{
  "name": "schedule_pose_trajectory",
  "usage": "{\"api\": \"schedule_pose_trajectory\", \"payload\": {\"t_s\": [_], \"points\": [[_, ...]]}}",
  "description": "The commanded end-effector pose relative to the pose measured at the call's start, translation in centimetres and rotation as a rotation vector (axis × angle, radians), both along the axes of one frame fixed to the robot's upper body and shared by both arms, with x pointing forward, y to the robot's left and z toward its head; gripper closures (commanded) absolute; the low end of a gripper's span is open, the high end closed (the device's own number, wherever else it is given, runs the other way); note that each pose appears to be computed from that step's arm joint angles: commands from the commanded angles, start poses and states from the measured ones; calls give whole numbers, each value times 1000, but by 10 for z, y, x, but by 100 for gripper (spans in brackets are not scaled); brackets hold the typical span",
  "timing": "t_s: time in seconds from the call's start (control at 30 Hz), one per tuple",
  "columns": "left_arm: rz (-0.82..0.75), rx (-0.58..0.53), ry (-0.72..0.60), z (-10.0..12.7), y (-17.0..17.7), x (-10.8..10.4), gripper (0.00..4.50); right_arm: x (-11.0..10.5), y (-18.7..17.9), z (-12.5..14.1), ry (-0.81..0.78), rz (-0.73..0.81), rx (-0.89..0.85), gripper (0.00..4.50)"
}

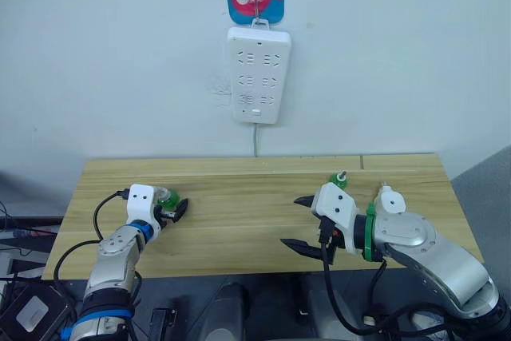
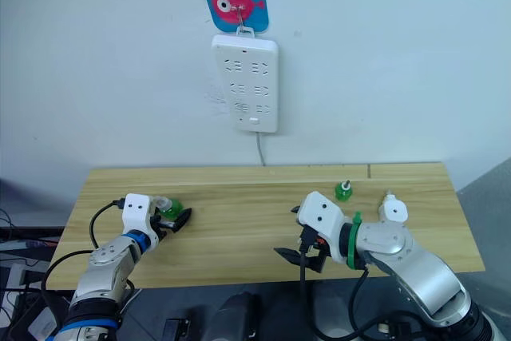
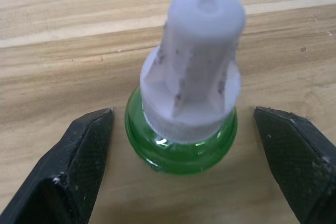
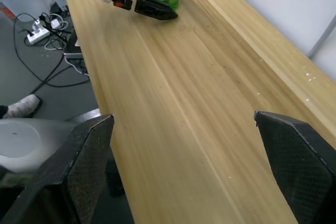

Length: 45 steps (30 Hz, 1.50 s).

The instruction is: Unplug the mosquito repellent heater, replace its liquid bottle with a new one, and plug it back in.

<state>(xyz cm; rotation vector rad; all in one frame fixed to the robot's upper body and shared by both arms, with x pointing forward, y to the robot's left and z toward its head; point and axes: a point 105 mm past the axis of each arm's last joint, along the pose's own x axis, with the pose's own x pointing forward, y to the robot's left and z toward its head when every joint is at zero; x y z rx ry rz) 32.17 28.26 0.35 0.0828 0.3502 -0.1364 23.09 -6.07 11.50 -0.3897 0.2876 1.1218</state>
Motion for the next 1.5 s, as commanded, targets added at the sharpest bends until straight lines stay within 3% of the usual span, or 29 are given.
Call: {"api": "schedule_pose_trajectory", "payload": {"t_s": [0.03, 0.07, 0.33, 0.7, 1.07, 1.13, 1.5], "points": [[-15, 6, 20, -7, 1, -5, 3, -2, 2, 13, -41, 3, 27, 2], [-19, 8, 16, -7, 1, -5, 3, -1, 1, 13, -45, -2, 25, 2], [-25, 49, -30, -3, 2, -2, 229, 6, -1, 17, -55, -59, 60, 0], [-75, 152, -80, 8, 9, -13, 229, 12, -4, 24, -79, -55, 92, 0], [-120, 181, -107, 19, 4, -15, 229, 22, -6, 29, -103, -41, 106, 0], [-192, 177, -140, 32, -12, -12, 229, 22, -7, 33, -112, -37, 114, 0], [-904, 116, -278, 120, -151, -12, 229, 16, 4, 57, -117, 23, 174, 0]]}}
